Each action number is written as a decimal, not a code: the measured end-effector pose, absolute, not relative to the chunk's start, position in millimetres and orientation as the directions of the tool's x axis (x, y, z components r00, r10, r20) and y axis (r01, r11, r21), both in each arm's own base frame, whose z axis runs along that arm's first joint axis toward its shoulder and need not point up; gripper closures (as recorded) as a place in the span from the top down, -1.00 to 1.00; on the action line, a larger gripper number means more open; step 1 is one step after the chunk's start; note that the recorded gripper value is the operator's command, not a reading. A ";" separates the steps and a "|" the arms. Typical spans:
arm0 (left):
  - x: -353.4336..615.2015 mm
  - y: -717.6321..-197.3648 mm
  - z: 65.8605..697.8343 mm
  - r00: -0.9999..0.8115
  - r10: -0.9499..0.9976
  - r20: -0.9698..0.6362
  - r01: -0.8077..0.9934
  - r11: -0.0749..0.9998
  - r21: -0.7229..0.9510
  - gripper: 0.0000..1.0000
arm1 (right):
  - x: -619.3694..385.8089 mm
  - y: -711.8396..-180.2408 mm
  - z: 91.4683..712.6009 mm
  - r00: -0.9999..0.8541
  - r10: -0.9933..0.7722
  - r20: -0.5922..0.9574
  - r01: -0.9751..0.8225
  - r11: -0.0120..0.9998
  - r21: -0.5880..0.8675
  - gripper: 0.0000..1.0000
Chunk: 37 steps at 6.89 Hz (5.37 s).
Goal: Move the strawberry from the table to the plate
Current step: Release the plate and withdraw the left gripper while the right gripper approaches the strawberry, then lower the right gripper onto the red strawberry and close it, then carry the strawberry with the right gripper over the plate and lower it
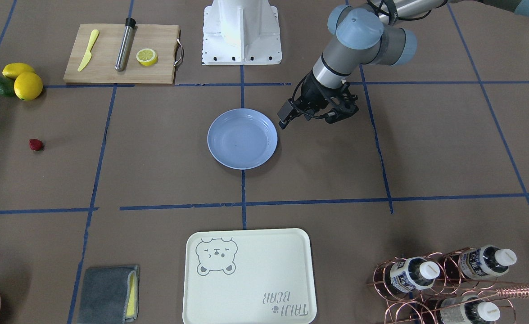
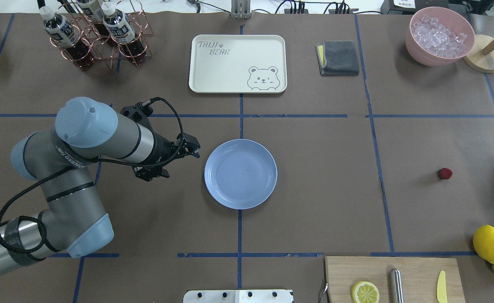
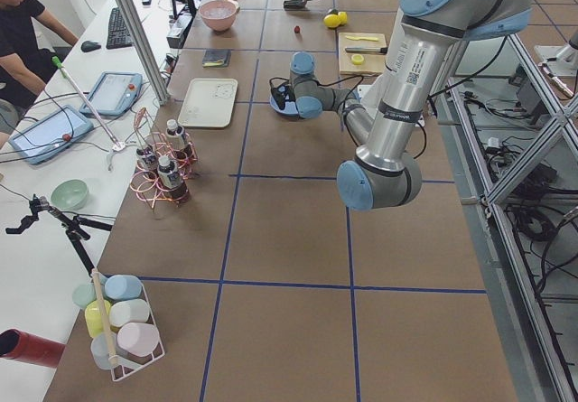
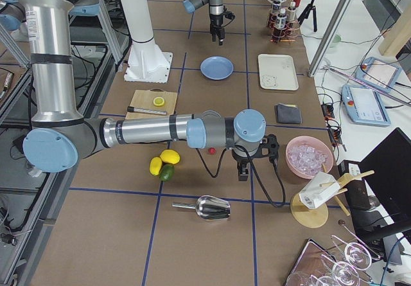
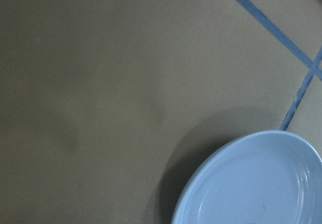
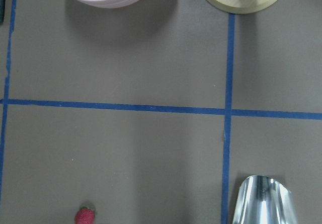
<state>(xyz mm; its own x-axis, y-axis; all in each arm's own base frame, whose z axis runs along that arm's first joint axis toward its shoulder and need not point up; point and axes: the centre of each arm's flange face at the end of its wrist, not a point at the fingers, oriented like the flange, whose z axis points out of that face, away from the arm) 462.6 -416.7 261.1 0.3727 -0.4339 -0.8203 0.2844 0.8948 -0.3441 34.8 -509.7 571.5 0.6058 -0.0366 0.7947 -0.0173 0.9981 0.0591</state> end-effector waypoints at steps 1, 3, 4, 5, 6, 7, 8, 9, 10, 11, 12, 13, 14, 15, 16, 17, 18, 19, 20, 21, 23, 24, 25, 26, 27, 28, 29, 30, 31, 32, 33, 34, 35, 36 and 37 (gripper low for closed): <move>442.7 -427.3 255.1 0.416 -0.396 -0.819 0.292 0.911 -0.292 1.00 | 4.0 -511.2 557.0 0.605 -0.034 0.795 -0.013 0.999 0.052 1.00; 390.5 -455.7 245.4 0.470 -0.349 -0.811 0.322 0.923 -0.210 1.00 | -74.0 -504.6 543.9 0.623 -0.016 0.782 -0.044 0.997 0.056 1.00; 361.4 -471.6 242.6 0.489 -0.328 -0.808 0.335 0.926 -0.174 1.00 | -116.6 -491.6 540.7 0.618 -0.004 0.786 -0.076 0.995 0.065 1.00; 334.7 -484.5 242.2 0.509 -0.303 -0.806 0.344 0.930 -0.132 1.00 | -155.1 -476.9 538.9 0.612 0.005 0.791 -0.097 0.993 0.069 1.00; 315.0 -493.3 245.5 0.530 -0.275 -0.802 0.346 0.934 -0.092 1.00 | -187.5 -462.7 541.8 0.625 -0.002 0.780 -0.097 0.992 0.080 1.00; 302.5 -498.9 252.1 0.549 -0.256 -0.796 0.343 0.937 -0.064 1.00 | -206.0 -448.1 550.9 0.643 -0.011 0.766 -0.085 0.993 0.086 1.00; 297.1 -501.0 256.9 0.558 -0.248 -0.792 0.341 0.939 -0.054 1.00 | -212.2 -433.2 564.0 0.658 -0.014 0.753 -0.071 0.994 0.081 1.00; 295.5 -501.6 258.8 0.562 -0.245 -0.790 0.339 0.939 -0.050 1.00 | -215.6 -420.7 576.2 0.674 -0.018 0.738 -0.059 0.995 0.078 0.97; 295.5 -501.7 259.9 0.563 -0.244 -0.789 0.338 0.940 -0.049 1.00 | -221.7 -412.7 584.5 0.692 -0.026 0.721 -0.048 0.995 0.082 0.91; 295.5 -501.9 260.7 0.564 -0.244 -0.789 0.338 0.940 -0.049 1.00 | -228.8 -409.5 588.4 0.704 -0.035 0.709 -0.040 0.995 0.089 0.51; 295.7 -502.1 261.3 0.565 -0.244 -0.788 0.337 0.940 -0.050 1.00 | -234.4 -408.2 590.5 0.712 -0.041 0.701 -0.034 0.995 0.093 0.24; 295.8 -502.2 261.7 0.565 -0.245 -0.788 0.337 0.940 -0.050 1.00 | -237.7 -407.5 592.1 0.717 -0.045 0.696 -0.030 0.995 0.095 0.22; 295.9 -502.4 262.1 0.565 -0.245 -0.787 0.337 0.940 -0.051 1.00 | -239.7 -406.9 594.1 0.721 -0.046 0.691 -0.027 0.995 0.095 0.22; 296.1 -502.5 262.4 0.566 -0.246 -0.787 0.337 0.940 -0.051 1.00 | -240.2 -406.8 595.5 0.723 -0.046 0.689 -0.026 0.995 0.095 0.22; 296.1 -502.6 262.5 0.566 -0.246 -0.787 0.337 0.940 -0.051 1.00 | -240.1 -406.8 596.6 0.724 -0.046 0.688 -0.026 0.995 0.094 0.22; 296.2 -502.7 263.1 0.566 -0.247 -0.786 0.337 0.940 -0.052 1.00 | -239.6 -406.5 597.3 0.725 -0.047 0.687 -0.025 0.995 0.094 0.22; 296.3 -502.8 263.2 0.566 -0.246 -0.786 0.337 0.940 -0.052 1.00 | -239.2 -406.0 597.8 0.725 -0.047 0.687 -0.024 0.995 0.094 0.22; 296.2 -502.7 262.9 0.566 -0.246 -0.787 0.337 0.940 -0.051 1.00 | -238.6 -405.5 598.4 0.726 -0.047 0.686 -0.023 0.995 0.093 0.22; 296.2 -502.7 262.4 0.565 -0.245 -0.787 0.337 0.940 -0.051 1.00 | -237.8 -404.9 599.1 0.727 -0.047 0.685 -0.023 0.995 0.092 0.09; 296.1 -502.6 262.0 0.565 -0.245 -0.788 0.337 0.940 -0.050 1.00 | -237.5 -404.4 599.2 0.727 -0.047 0.685 -0.022 0.995 0.092 -0.42; 295.8 -502.5 261.9 0.565 -0.245 -0.788 0.338 0.940 -0.050 1.00 | -237.3 -404.1 598.3 0.725 -0.048 0.687 -0.022 0.995 0.093 -1.00; 295.3 -502.5 261.8 0.565 -0.245 -0.788 0.338 0.940 -0.050 1.00 | -236.8 -404.3 596.9 0.724 -0.050 0.688 -0.022 0.995 0.096 -1.00; 294.8 -502.7 261.6 0.564 -0.246 -0.788 0.339 0.939 -0.050 1.00 | -236.4 -404.5 586.0 0.713 -0.061 0.699 -0.022 0.994 0.109 -1.00; 291.6 -504.3 262.4 0.565 -0.249 -0.787 0.344 0.938 -0.050 1.00 | -236.8 -404.4 559.2 0.692 -0.078 0.718 -0.021 0.992 0.128 -1.00; 285.5 -506.9 265.9 0.572 -0.244 -0.783 0.345 0.938 -0.040 1.00 | -242.9 -410.5 512.8 0.670 -0.090 0.737 -0.024 0.989 0.142 -1.00; 279.1 -508.3 274.7 0.591 -0.224 -0.775 0.333 0.943 -0.018 1.00 | -257.2 -426.6 459.3 0.657 -0.085 0.749 -0.035 0.989 0.143 -1.00; 268.8 -510.2 289.7 0.622 -0.188 -0.760 0.308 0.951 0.017 1.00 | -280.7 -444.9 401.8 0.645 -0.060 0.762 -0.050 0.991 0.121 -1.00; 254.7 -513.0 306.6 0.655 -0.143 -0.742 0.277 0.959 0.060 1.00 | -315.1 -453.0 346.5 0.627 -0.037 0.778 -0.052 0.995 0.089 -1.00; 240.1 -515.0 325.1 0.690 -0.089 -0.719 0.235 0.966 0.106 1.00 | -358.4 -450.8 297.3 0.611 -0.024 0.791 -0.041 0.997 0.062 -1.00; 227.0 -516.2 343.9 0.721 -0.032 -0.692 0.186 0.971 0.149 1.00 | -407.1 -443.9 259.2 0.606 -0.009 0.795 -0.039 0.998 0.041 -1.00; 211.7 -518.3 361.5 0.748 0.019 -0.664 0.141 0.972 0.187 1.00 | -457.9 -435.4 231.8 0.612 0.008 0.791 -0.050 0.998 0.029 -1.00; 196.9 -519.8 375.6 0.766 0.053 -0.641 0.111 0.971 0.213 1.00 | -504.0 -428.2 213.9 0.625 0.015 0.781 -0.056 0.998 0.026 -1.00; 186.2 -520.1 385.6 0.776 0.070 -0.627 0.094 0.970 0.225 1.00 | -542.0 -420.0 207.6 0.645 0.014 0.764 -0.058 0.998 0.031 -1.00; 179.4 -520.6 390.3 0.780 0.077 -0.621 0.089 0.969 0.231 1.00 | -576.5 -414.8 205.1 0.665 0.008 0.747 -0.062 0.997 0.044 -1.00; 174.4 -521.7 392.1 0.782 0.075 -0.619 0.091 0.968 0.233 1.00 | -603.6 -412.0 203.6 0.671 0.001 0.741 -0.061 0.997 0.054 -1.00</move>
